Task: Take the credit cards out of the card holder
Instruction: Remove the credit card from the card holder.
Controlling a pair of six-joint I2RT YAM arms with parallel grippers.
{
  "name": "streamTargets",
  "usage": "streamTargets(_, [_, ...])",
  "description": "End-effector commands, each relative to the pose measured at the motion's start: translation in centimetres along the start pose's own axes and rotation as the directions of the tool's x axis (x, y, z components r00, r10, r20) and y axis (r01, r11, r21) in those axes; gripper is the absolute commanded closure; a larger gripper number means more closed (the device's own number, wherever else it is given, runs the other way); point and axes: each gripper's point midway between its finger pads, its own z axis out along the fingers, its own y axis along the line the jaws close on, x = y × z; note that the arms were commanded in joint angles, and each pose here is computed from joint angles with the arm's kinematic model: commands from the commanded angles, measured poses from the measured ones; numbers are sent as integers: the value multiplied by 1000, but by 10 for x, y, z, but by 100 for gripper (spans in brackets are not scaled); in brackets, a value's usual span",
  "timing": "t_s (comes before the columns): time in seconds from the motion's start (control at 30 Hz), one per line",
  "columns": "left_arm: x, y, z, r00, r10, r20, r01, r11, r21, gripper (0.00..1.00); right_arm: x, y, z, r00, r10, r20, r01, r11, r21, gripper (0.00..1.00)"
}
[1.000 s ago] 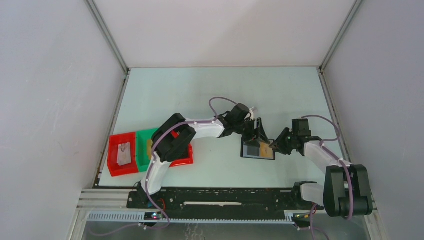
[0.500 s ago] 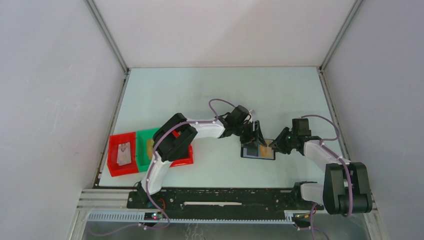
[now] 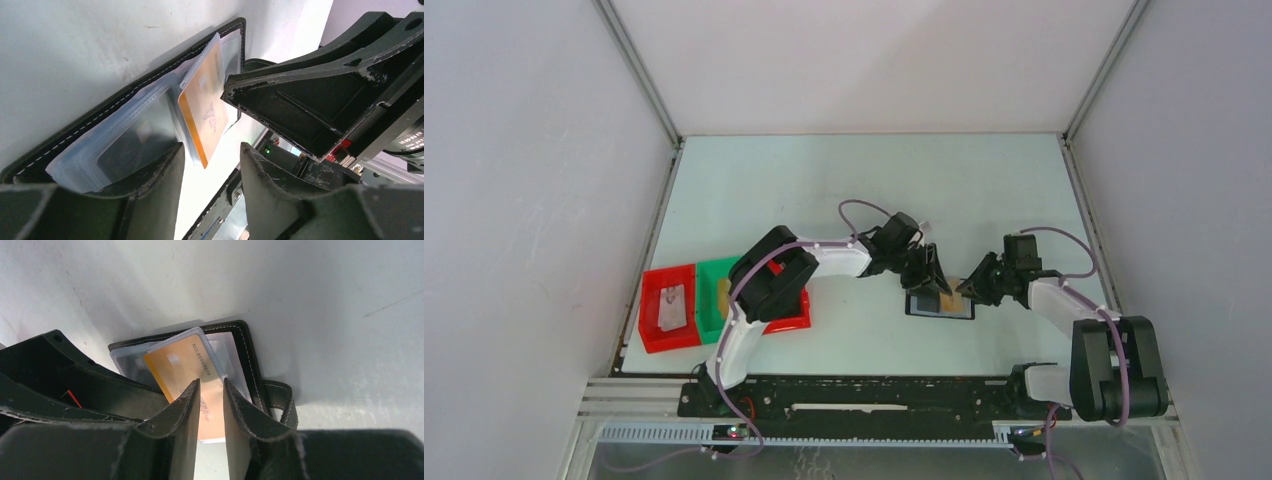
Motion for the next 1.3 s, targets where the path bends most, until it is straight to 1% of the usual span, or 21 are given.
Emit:
streamTargets(0.0, [-4,17,-8,999,0,41,2,999,-43,51,13,-8,4,999,9,-48,-7,999,38,68])
streamTargets(0.13, [-6,12,-11,998,4,60,-3,1000,-14,57,17,-6,6,998,14,-64,-11,999,36,68])
streamTargets(0.2, [-7,11,-12,998,3,67,-3,1000,-3,59,17,-6,6,998,19,-63,-16,999,35,68])
streamTargets(0.43, [-8,8,-12,997,-6,74,4,1000,29,74,18,-5,6,998,25,-61,-23,999,38,68])
streamTargets(0.5, [-7,7,-11,998,-6,70,4,999,38,75,17,-5,6,998,25,-60,-23,999,37,68])
streamTargets(0.63, [-9,4,-9,998,-9,67,6,998,57,73,17,-5,6,998,24,-59,-22,999,39,68])
streamTargets(0.7, [-10,2,-8,998,-11,66,7,998,62,75,16,-5,6,998,27,-56,-25,999,39,68])
streamTargets(0.77, [-11,1,-7,998,-10,64,6,998,67,83,16,-5,7,998,28,-55,-26,999,39,68])
streamTargets(0.8, [-11,0,-7,998,-10,64,6,998,68,91,16,-5,7,998,28,-55,-26,999,40,68])
streamTargets(0.83, [-11,1,-7,998,-11,65,6,998,66,97,16,-5,7,998,28,-54,-26,999,40,68])
streamTargets(0.87, [-10,2,-7,998,-11,64,7,998,65,100,16,-6,7,998,29,-54,-26,999,42,68])
streamTargets(1.27, [-13,8,-23,996,-13,93,7,998,68,100,15,-10,7,998,29,-48,-26,998,61,69])
